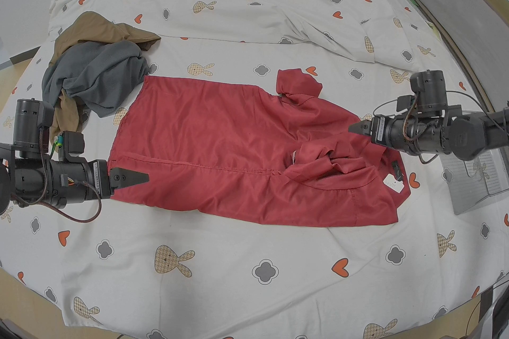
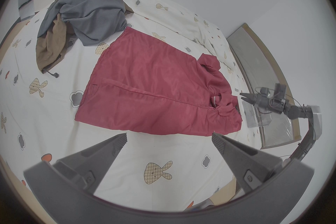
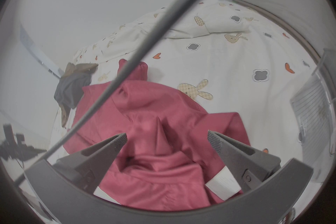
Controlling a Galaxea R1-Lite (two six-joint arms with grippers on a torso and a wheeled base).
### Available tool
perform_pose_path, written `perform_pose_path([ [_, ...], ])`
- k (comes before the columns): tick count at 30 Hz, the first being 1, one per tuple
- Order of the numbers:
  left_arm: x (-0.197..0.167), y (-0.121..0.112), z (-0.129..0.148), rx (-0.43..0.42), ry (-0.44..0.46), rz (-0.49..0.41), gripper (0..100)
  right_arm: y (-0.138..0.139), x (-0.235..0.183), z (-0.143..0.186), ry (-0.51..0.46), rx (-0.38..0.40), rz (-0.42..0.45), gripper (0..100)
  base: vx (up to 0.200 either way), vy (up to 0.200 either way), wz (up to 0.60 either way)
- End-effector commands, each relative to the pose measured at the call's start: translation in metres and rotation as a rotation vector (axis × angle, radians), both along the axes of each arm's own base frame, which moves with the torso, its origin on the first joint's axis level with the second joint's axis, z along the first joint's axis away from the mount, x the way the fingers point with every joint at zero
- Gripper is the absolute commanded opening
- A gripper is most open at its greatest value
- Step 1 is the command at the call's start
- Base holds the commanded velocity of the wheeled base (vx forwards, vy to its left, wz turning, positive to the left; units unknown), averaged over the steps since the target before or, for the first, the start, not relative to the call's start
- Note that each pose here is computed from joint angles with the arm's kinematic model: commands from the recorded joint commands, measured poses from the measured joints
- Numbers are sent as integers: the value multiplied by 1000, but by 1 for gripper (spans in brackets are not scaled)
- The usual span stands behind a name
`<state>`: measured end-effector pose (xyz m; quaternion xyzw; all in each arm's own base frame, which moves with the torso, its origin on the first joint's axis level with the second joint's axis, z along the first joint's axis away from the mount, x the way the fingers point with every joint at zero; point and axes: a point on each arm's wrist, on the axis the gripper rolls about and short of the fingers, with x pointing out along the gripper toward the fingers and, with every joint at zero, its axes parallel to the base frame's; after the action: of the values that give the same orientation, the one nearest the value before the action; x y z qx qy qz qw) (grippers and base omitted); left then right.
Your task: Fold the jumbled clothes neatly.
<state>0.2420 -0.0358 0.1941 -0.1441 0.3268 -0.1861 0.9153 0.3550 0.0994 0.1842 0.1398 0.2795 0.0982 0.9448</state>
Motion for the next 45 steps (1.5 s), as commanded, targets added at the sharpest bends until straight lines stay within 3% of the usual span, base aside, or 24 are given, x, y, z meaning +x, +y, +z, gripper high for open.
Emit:
perform_pose_path([
  [1,0,0,0,-1,0,0,100,29,36,-17,114,66,13,100,0,0,0],
  [8,0,0,0,-1,0,0,100,44,39,-34,174,47,39,100,0,0,0],
  [18,0,0,0,-1,0,0,100,52,40,-29,153,55,45,100,0,0,0],
  [19,0,0,0,-1,0,0,100,52,42,-31,155,54,44,0,0,0,0],
  [30,0,0,-1,0,3,0,100,52,37,-24,147,69,35,0,0,0,0],
  [33,1,0,-1,0,4,0,100,52,25,-6,109,77,31,0,0,0,0],
  [44,0,0,0,0,1,0,100,55,-12,11,58,44,11,0,0,0,0],
  [45,0,0,0,0,1,0,100,56,-16,13,10,65,16,0,0,0,0],
])
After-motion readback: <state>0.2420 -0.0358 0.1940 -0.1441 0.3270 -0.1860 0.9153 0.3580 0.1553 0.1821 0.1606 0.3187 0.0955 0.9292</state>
